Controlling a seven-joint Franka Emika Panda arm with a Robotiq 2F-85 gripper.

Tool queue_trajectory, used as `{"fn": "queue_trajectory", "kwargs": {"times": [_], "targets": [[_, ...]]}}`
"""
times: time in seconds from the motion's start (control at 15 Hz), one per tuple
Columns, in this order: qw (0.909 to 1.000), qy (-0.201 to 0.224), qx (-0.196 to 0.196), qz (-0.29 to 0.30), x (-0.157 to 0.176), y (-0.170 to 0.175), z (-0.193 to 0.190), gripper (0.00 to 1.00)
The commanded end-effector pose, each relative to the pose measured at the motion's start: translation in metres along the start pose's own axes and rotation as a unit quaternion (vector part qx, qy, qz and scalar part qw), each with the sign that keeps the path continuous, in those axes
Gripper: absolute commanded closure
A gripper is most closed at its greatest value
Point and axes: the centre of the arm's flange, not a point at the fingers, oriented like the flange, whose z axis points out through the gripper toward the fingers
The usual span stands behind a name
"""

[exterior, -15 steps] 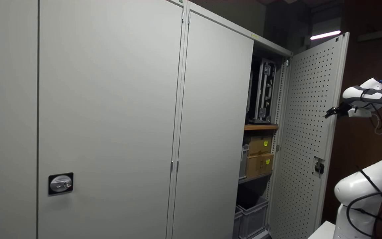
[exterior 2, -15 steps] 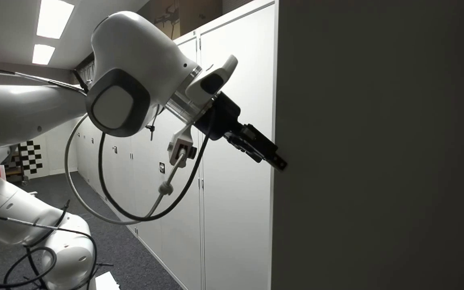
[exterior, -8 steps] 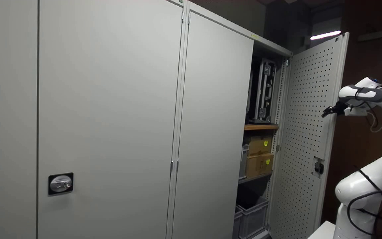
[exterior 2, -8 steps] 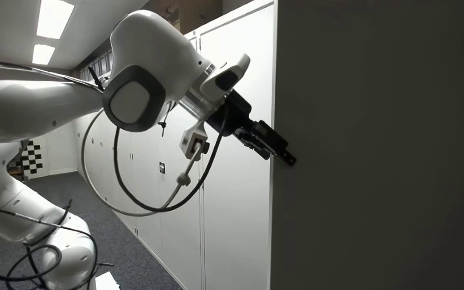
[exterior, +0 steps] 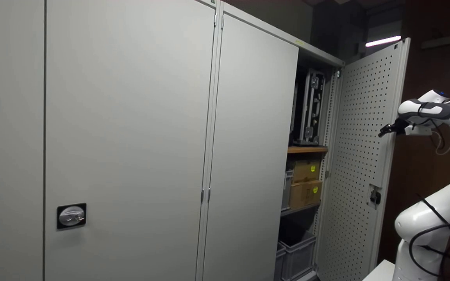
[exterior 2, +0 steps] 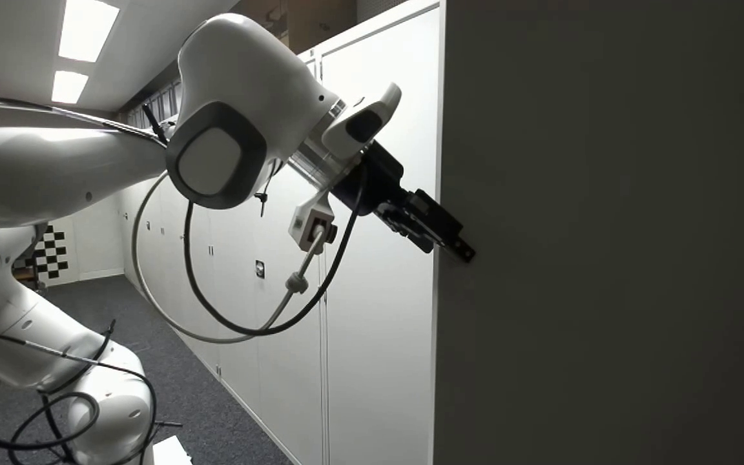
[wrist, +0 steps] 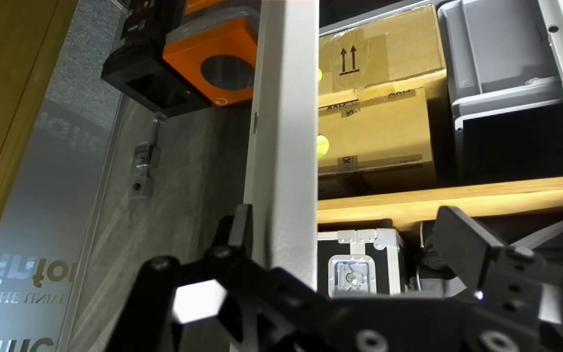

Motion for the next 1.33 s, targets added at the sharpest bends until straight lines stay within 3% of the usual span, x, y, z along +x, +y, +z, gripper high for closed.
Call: {"fn": "queue_trajectory", "kwargs": {"times": [0.0, 1.27], "targets": [[0.9994, 0.014, 0.006, -0.031, 0.025, -0.020, 0.009, 0.00], [0.9908, 0.016, 0.056, -0.122, 0.058, -0.138, 0.016, 0.00]]}}
